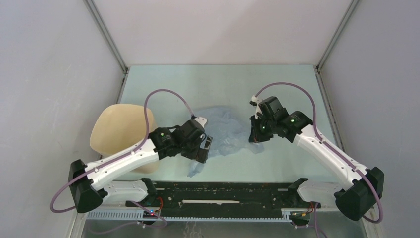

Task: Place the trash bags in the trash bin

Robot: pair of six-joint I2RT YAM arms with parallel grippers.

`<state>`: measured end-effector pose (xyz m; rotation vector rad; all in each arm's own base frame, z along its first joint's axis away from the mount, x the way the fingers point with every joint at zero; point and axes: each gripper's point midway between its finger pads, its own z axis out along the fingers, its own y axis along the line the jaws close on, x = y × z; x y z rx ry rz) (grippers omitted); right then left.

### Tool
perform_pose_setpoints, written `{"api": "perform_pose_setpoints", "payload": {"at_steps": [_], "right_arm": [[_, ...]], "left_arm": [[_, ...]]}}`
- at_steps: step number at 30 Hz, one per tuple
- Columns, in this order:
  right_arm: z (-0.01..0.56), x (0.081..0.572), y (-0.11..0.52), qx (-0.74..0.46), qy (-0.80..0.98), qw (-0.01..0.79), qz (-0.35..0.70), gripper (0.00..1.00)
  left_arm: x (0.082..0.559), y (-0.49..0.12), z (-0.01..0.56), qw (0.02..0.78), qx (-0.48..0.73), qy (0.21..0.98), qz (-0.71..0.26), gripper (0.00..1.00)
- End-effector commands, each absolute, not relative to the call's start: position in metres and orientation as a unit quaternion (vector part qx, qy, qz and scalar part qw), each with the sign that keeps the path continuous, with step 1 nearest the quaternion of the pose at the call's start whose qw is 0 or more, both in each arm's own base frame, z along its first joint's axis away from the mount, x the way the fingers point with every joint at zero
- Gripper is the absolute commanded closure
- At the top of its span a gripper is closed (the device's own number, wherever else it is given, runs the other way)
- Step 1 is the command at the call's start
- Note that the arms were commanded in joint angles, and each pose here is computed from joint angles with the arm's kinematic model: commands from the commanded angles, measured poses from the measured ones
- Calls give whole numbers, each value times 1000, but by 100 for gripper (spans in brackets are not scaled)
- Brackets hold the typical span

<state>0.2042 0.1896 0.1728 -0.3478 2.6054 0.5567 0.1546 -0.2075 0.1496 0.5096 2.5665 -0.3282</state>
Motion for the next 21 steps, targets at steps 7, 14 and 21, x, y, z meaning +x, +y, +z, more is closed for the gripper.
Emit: {"api": "perform_pose_setpoints", "payload": {"at_steps": [7,14,21], "right_arm": [[164,198,193,-94,943,211,239,100],[158,197,191,-80,944,205,246,100],[155,198,186,-62,945,203,249,98]], "left_arm": [[154,-211,95,276,122,947,-112,11],[161,-203,60,287,106,948,-83,33],[162,-184,57,301,96,947,-54,68]]}}
